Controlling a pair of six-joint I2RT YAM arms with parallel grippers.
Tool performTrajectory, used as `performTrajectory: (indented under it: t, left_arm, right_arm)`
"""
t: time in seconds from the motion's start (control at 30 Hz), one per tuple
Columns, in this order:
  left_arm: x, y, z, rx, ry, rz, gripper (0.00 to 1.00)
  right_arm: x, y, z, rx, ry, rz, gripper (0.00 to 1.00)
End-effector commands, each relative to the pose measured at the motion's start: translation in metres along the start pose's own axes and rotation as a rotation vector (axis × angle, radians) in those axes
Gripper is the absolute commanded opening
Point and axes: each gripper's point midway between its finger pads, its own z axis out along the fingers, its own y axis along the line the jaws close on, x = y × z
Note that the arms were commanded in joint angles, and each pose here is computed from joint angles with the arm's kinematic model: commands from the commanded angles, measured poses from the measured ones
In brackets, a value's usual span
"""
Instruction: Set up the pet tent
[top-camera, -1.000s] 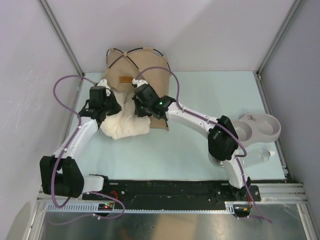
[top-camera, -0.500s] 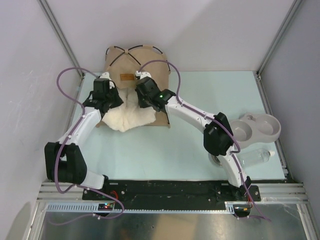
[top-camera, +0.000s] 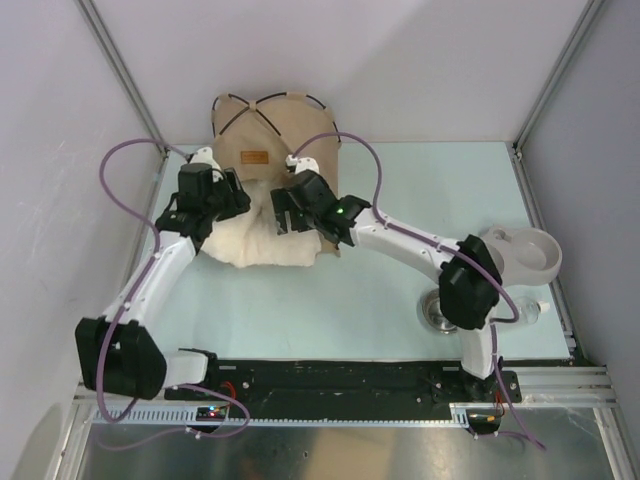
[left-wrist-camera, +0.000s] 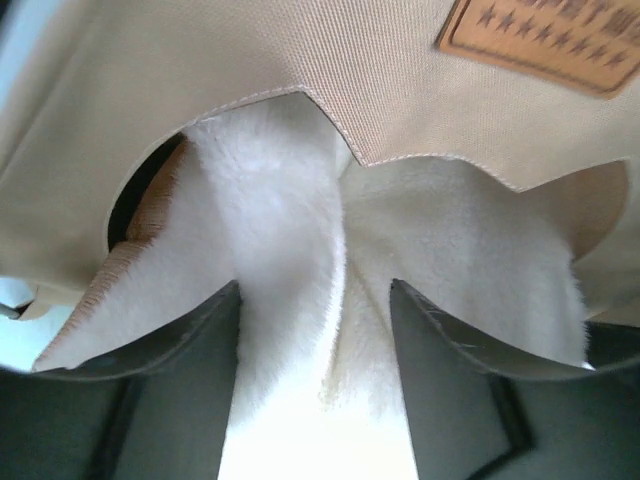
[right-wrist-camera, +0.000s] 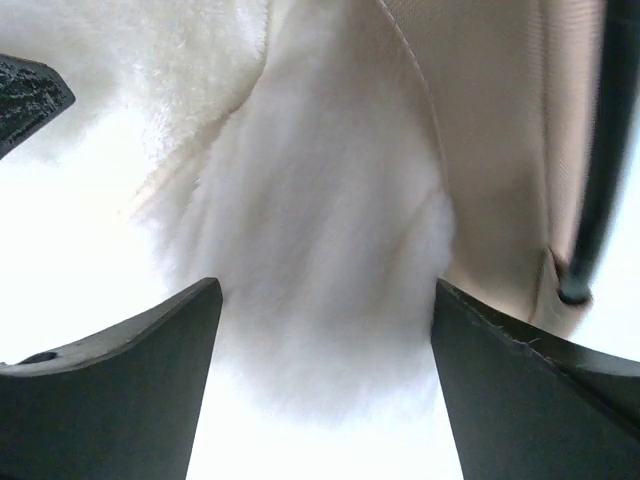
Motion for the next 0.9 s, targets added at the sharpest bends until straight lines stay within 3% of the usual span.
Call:
performTrajectory:
  t: [0.0, 0.2, 0.53, 0.87]
  left_arm:
    - [-0.013, 0.0, -0.03, -0.01, -0.085, 0.013, 0.69]
    - [-0.009, 0.012, -0.055, -0.05, -0.134, 0.004, 0.84]
    - [0.007, 0.053, -0.074, -0.237, -0.172, -0.045, 0.94]
    - [0.024, 0.065, -0.034, -0.298, -0.073, -0.125, 0.99]
  right_arm:
    - [-0.044, 0.017, -0.048, -0.078, -0.141, 0.087, 0.88]
    - [-0.039, 0.016, -0.064, -0.098, -0.151, 0.095, 0.95]
    - [-0.014, -0.008, -0.057, 0.024, -0.107, 0.181, 0.99]
    - [0.009, -0.001, -0.016, -0.004, -0.03, 0.219, 0.8]
